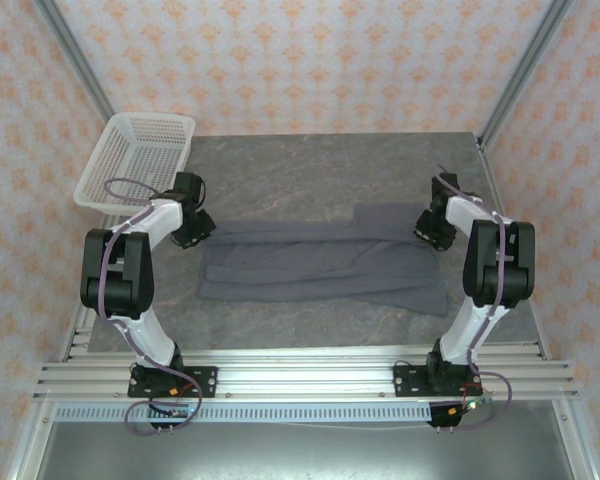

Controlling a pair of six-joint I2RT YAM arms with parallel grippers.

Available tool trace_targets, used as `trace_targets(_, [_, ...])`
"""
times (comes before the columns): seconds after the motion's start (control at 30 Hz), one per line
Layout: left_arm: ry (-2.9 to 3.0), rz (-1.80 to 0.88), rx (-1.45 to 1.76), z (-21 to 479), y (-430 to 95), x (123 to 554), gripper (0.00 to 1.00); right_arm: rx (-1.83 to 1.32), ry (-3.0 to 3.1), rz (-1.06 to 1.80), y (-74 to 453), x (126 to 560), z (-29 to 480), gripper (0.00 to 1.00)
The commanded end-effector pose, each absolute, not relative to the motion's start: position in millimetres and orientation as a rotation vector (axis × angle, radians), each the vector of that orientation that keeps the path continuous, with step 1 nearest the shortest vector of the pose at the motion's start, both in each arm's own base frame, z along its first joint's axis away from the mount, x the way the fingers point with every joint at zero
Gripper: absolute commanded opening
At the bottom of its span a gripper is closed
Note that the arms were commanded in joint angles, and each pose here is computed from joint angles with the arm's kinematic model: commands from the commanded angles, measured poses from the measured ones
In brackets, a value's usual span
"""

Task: Fold the inside-out t-shirt

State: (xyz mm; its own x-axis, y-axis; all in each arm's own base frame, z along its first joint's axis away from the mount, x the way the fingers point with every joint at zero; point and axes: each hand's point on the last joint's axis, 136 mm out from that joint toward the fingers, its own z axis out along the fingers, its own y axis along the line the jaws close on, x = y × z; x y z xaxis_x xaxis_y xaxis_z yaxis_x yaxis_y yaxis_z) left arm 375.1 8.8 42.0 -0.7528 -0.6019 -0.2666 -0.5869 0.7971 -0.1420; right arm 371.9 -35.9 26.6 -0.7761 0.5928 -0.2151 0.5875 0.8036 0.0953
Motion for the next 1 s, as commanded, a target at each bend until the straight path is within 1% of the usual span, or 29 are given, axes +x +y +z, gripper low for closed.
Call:
trace_targets(0.0, [2.602,-0.06,-0.922,58.8,18.3,379.9,0.42,0.933,2.736,-0.032,-46.1,365.8,46.5,0.26])
trace_targets(0.03, [2.581,-0.065,-0.907,68.6,18.9,380.7,0.52,0.925,2.701,-0.039,-48.6,370.1,62.3,0.3])
trace_targets(0.07, [2.558,-0.067,-0.9,78.5,20.2,380.7,0.58,0.924,2.666,-0.055,-52.2,372.9,75.9,0.33])
trace_targets(0.13, [2.506,-0.079,-0.881,102.1,21.1,379.5,0.65,0.908,2.588,-0.069,-57.8,380.9,105.1,0.41])
trace_targets(0.2, [2.454,-0.131,-0.859,123.3,16.6,378.4,0.65,0.88,2.54,-0.044,-58.1,393.9,122.9,0.47])
trace_targets(0.27, [2.417,-0.222,-0.815,139.1,1.8,379.6,0.66,0.848,2.525,0.003,-54.4,413.9,126.5,0.5])
trace_targets(0.4, [2.429,-0.331,-0.648,154.6,-44.5,379.2,0.7,0.781,2.621,0.097,-42.8,463.1,101.9,0.53])
trace_targets(0.5, [2.454,-0.406,-0.543,157.3,-76.0,372.9,0.73,0.757,2.65,0.037,-49.9,489.6,82.3,0.6])
trace_targets(0.57, [2.458,-0.432,-0.482,160.7,-91.5,366.9,0.76,0.732,2.68,0.018,-51.6,499.7,73.1,0.6])
trace_targets(0.67, [2.459,-0.454,-0.429,163.9,-105.9,359.1,0.78,0.716,2.749,0.026,-46.9,502.1,56.0,0.57])
trace_targets(0.87, [2.481,-0.428,-0.432,153.2,-108.7,357.5,0.78,0.643,2.848,0.021,-29.3,495.0,27.1,0.56])
trace_targets(0.9, [2.485,-0.428,-0.433,152.1,-109.4,357.9,0.78,0.645,2.864,0.024,-28.3,494.1,21.0,0.54])
trace_targets(0.97, [2.486,-0.426,-0.434,151.3,-109.9,358.9,0.78,0.646,2.892,0.045,-23.9,493.4,14.5,0.47])
